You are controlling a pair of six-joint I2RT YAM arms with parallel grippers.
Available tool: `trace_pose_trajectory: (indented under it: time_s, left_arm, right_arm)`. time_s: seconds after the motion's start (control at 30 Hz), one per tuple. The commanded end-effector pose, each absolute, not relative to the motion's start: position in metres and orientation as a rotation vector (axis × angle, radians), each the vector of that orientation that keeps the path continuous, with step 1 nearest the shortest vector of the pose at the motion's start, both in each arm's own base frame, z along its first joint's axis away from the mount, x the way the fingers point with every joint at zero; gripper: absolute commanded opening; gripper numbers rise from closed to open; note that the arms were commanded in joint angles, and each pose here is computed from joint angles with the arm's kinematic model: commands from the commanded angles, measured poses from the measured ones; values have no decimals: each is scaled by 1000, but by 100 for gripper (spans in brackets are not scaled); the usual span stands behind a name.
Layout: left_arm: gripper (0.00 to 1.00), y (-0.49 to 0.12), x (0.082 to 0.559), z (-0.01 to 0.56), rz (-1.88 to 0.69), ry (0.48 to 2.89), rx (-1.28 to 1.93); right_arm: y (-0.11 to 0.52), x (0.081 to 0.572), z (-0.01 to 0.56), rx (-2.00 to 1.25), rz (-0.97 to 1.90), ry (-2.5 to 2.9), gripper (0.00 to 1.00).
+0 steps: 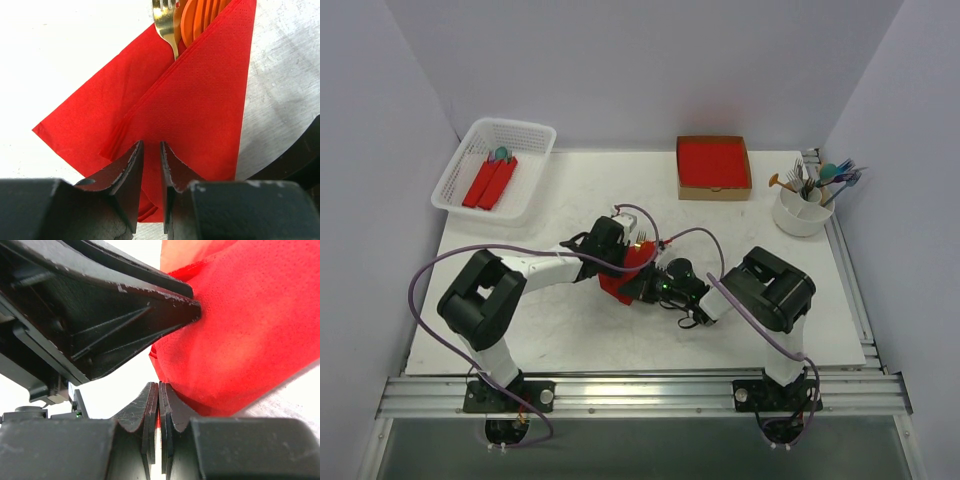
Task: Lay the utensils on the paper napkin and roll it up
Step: Roll the napkin at the center of the board.
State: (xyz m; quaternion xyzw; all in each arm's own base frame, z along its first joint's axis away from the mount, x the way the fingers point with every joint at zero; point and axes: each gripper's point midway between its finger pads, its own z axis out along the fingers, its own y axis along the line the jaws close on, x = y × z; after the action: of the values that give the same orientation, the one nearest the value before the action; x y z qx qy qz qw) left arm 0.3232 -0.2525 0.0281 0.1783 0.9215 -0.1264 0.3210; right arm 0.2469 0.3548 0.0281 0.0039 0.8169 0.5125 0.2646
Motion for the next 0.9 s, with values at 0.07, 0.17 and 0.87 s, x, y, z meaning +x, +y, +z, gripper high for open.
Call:
trace_pose_trajectory:
  time_s: [0.07, 0.17, 0.87]
  left_arm:
    - [28, -261, 340, 54, -341, 2363, 466]
    - [29, -261, 344, 63, -329, 2349, 466]
    - [49, -196, 366, 74, -226, 2393, 262]
  right_arm:
    - [351, 245, 16, 10, 1347, 2207, 4]
    - [350, 243, 12, 17, 1352, 2214, 3]
    - [352, 244, 14, 18, 1366, 2202, 3]
